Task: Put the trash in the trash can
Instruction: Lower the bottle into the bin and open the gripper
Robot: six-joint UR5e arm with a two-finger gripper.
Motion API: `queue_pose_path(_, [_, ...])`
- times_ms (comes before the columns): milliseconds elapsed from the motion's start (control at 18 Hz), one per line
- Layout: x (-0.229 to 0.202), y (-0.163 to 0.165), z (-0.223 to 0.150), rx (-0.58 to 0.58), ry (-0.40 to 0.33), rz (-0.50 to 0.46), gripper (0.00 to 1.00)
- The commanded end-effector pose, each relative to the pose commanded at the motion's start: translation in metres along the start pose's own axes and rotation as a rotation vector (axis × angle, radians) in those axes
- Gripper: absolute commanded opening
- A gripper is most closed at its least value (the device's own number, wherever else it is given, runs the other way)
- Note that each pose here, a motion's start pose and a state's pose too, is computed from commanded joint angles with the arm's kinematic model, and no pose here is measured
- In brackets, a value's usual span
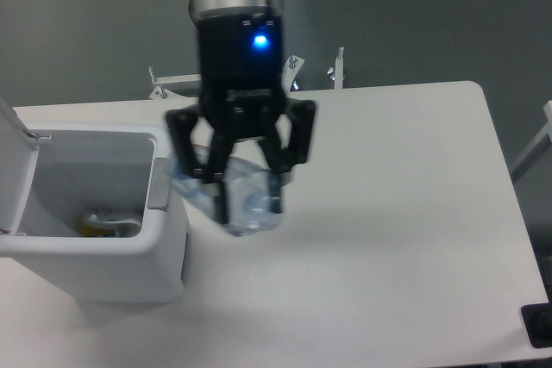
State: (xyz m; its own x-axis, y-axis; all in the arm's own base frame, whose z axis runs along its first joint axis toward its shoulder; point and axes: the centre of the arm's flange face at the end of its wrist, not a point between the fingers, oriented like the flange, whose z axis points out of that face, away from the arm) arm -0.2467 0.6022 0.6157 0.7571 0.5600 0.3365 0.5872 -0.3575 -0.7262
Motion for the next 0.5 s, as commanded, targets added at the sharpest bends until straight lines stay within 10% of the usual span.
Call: queue_pose_path(500, [0.066, 0.08, 0.042, -0.152, 0.073, 0.095, 0.6])
